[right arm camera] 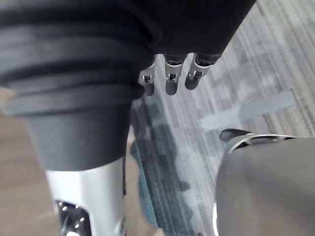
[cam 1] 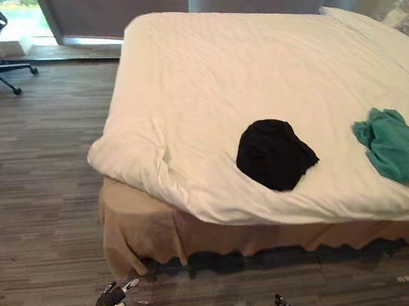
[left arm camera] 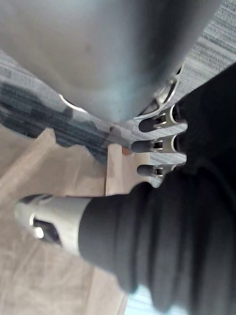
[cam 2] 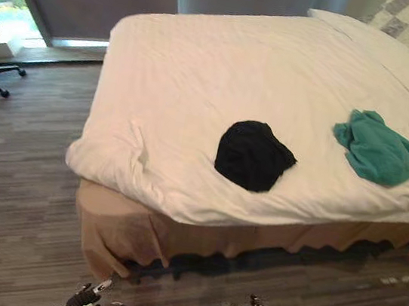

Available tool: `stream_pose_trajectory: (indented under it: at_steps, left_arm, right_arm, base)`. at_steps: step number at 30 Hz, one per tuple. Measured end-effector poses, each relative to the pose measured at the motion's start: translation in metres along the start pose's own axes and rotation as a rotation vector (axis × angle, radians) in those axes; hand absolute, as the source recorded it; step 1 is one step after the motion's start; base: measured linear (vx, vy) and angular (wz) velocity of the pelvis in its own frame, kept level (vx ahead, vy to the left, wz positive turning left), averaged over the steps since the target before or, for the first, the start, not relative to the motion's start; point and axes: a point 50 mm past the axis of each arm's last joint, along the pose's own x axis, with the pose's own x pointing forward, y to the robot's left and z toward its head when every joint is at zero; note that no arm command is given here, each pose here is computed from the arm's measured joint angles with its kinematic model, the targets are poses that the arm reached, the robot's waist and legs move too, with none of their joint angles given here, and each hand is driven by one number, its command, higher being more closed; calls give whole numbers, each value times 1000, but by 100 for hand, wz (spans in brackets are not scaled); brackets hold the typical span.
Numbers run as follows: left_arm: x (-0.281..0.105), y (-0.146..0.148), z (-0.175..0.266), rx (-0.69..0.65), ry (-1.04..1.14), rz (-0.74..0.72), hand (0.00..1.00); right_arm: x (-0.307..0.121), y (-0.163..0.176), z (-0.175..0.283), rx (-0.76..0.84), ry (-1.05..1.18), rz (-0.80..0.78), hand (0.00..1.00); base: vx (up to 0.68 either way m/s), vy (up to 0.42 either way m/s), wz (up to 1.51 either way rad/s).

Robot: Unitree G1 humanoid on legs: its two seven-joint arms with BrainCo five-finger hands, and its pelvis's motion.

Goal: Tidy the bed and pick cloth on bed and put in laundry

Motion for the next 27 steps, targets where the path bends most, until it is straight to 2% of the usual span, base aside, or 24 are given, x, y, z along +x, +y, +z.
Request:
stream_pose_trajectory:
  at_steps: [4,9,15,19,23,27]
  left_arm:
    - [0,10,7,20,-42,22,0]
    - [5,30,48,-37,-174,89,0]
    - [-19,86,156,-220,-623,243,0]
    - [-45,92,197,-281,-890,204,0]
    - [-74,70,241,-166,-1115,100,0]
    - [-102,26,280,143,-1279,-46,0]
  right_arm:
    - [-1,11,-7,22,26,22,0]
    - [-2,-2,-16,6,73,-16,0]
    - [-5,-6,-27,15,117,-38,0]
    - [-6,-5,-30,14,132,-41,0]
    - [-9,-1,-36,8,149,-26,0]
    - [-11,5,-39,-24,150,-4,0]
  base:
    - [139,78,21]
    - [62,77,28]
    - [-7,58,28]
    - [-19,34,0]
    - [-8,-7,0]
    - [-38,-30,-13]
